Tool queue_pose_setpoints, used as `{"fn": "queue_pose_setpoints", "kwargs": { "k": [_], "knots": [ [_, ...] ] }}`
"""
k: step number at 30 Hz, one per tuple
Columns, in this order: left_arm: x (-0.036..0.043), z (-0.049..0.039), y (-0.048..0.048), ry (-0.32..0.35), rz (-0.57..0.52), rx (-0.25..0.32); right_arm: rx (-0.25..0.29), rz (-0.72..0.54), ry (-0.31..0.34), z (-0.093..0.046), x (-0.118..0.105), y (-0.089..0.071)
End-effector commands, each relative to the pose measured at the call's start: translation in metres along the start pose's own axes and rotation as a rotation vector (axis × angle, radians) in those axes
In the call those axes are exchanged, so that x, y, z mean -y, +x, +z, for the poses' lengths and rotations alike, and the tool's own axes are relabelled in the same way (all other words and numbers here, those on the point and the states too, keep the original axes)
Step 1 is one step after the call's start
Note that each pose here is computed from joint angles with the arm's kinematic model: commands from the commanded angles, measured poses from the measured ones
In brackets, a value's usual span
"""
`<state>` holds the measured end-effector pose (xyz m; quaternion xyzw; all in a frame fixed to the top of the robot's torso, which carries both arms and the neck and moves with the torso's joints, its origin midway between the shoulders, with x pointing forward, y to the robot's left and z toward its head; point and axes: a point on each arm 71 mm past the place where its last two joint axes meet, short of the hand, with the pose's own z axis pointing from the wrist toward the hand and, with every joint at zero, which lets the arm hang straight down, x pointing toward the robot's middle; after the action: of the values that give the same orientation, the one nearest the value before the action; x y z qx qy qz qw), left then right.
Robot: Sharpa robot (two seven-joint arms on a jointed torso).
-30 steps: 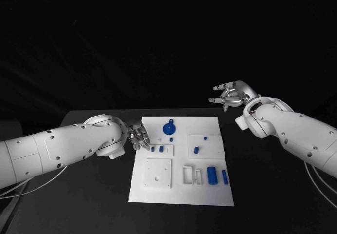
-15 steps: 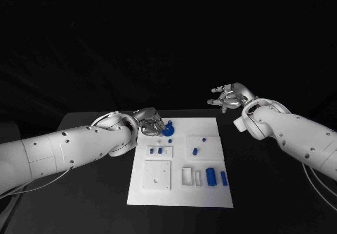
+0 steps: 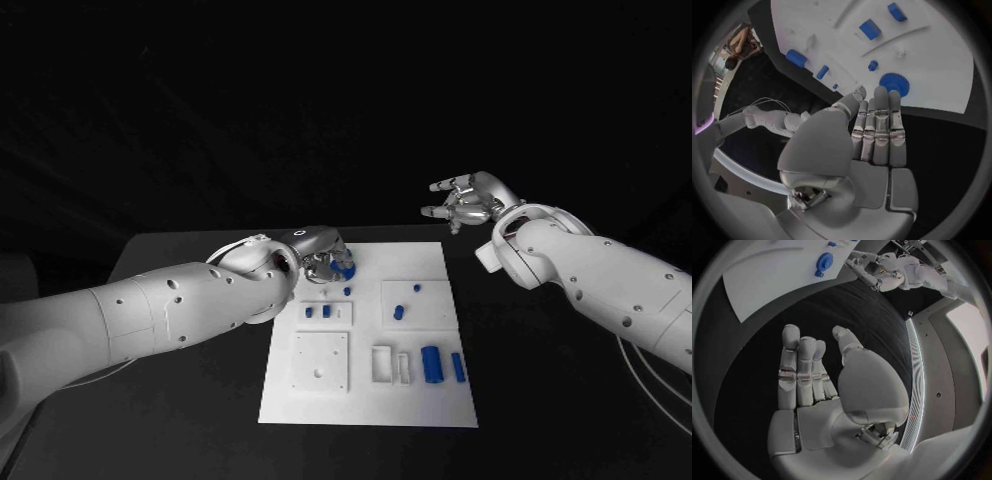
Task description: Assemble the parts on the task board
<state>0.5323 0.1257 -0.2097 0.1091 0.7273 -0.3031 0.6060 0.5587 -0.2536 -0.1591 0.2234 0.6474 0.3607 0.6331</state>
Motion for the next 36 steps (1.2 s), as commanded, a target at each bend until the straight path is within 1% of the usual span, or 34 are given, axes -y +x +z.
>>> {"fn": "queue_pose_setpoints", "kwargs": {
  "k": [1,7,16,23,31,36],
  "knots": [
    [0.0032,0.0028,0.0037,0.05,0.061,-0.02,-0.005,0.004,-0.014,0.0,-0.003,0.001],
    [0.0025,0.0074,0.0122,0.051,0.079,-0.048,-0.006,0.005,-0.018,0.0,-0.004,0.002],
    [0.0008,0.0097,0.0236,0.045,0.096,-0.08,-0.007,0.006,-0.02,0.0,-0.005,0.002],
    [-0.0015,0.0101,0.028,0.04,0.099,-0.09,-0.007,0.006,-0.021,0.0,-0.005,0.003],
    [-0.0005,0.0112,0.0343,0.042,0.098,-0.098,-0.008,0.007,-0.023,0.0,-0.006,0.003],
    [-0.0016,0.0121,0.0385,0.041,0.096,-0.11,-0.007,0.007,-0.025,0.0,-0.007,0.003]
  ]
}}
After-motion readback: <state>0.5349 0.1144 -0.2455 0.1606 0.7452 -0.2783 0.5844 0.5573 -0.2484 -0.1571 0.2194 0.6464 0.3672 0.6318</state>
